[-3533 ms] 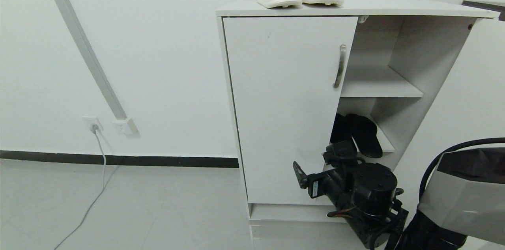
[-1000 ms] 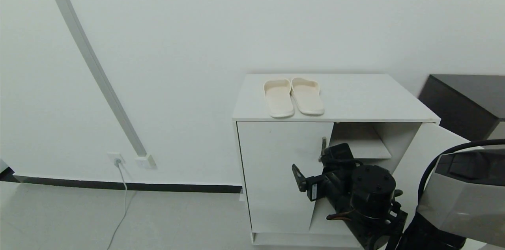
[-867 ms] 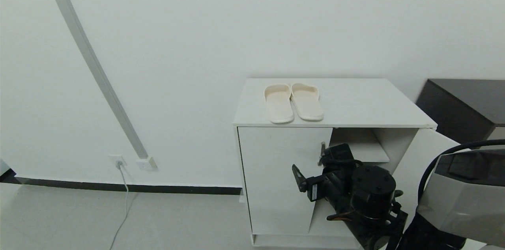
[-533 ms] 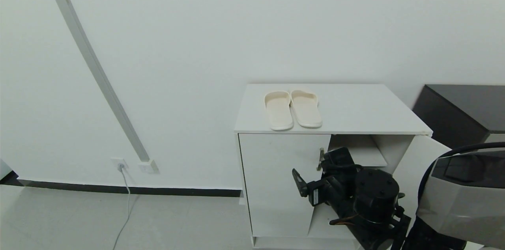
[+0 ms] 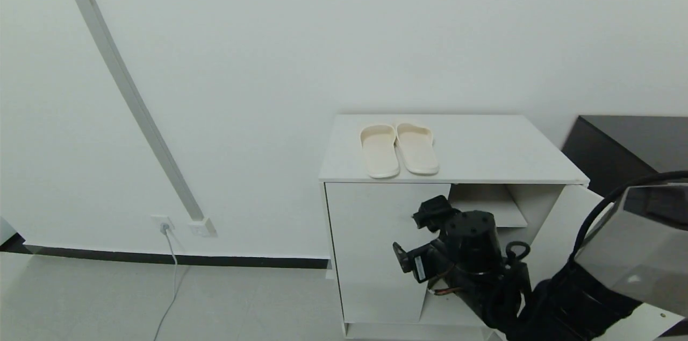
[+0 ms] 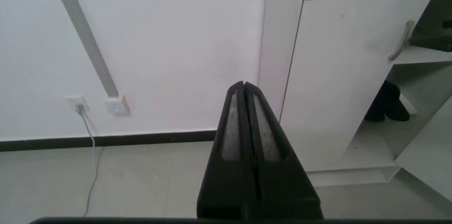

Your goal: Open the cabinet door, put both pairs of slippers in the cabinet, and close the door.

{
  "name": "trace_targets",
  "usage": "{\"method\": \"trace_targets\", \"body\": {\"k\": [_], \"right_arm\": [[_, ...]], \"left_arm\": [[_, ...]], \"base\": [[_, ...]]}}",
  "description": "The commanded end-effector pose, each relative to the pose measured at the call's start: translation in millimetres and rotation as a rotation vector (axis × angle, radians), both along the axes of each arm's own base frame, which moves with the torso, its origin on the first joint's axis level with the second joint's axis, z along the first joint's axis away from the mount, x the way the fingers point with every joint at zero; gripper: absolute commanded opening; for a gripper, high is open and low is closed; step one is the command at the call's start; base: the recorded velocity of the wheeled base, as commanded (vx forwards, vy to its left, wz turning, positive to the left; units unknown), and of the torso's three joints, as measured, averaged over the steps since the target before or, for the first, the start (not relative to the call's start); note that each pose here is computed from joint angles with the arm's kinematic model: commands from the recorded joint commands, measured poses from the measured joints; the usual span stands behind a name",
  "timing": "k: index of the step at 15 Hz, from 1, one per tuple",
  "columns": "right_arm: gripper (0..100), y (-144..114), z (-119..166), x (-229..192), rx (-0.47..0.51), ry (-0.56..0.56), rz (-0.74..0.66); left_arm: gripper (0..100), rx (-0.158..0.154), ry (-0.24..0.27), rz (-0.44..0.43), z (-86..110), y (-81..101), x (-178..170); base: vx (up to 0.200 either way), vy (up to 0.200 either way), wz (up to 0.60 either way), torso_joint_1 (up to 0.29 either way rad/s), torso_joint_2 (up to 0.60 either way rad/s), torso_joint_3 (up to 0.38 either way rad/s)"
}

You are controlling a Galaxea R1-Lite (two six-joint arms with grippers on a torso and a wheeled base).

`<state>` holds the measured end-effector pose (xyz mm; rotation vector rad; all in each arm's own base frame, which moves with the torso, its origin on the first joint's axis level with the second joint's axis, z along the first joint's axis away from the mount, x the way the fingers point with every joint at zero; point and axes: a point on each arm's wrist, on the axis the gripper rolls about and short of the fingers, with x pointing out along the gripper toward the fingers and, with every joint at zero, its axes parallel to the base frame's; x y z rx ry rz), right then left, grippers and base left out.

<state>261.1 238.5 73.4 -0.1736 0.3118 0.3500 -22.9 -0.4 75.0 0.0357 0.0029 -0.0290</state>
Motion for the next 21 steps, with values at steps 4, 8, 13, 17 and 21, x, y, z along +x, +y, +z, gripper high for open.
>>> {"method": "trace_targets", "body": {"k": [4, 8, 13, 17, 21], "right_arm": [[100, 22.1, 117.4, 13.1, 0.268, -0.068, -0.147], [100, 27.4, 104.2, 19.2, 0.262, -0.128, -0.161], [100, 25.4, 90.6, 17.1, 0.223, -0.100, -0.157], [100, 25.7, 89.9, 18.2, 0.219, -0.107, -0.156], [100, 26.2, 88.0, 18.6, 0.213, -0.106, -0.153]], "left_arm": [[0, 0.000, 0.003, 0.000, -0.2, 0.0, 0.1], [0, 0.000, 0.001, 0.000, 0.0, 0.0, 0.1], [0, 0.000, 0.001, -0.002, 0.0, 0.0, 0.1], [0, 0.000, 0.001, -0.002, 0.2, 0.0, 0.0], [0, 0.000, 0.000, 0.000, 0.4, 0.0, 0.0]], "base": [[0.000, 0.000, 0.00, 0.000, 0.00, 0.000], [0.000, 0.000, 0.00, 0.000, 0.00, 0.000], [0.000, 0.000, 0.00, 0.000, 0.00, 0.000], [0.200, 0.000, 0.00, -0.004, 0.00, 0.001], [0.200, 0.000, 0.00, 0.008, 0.00, 0.000]]}}
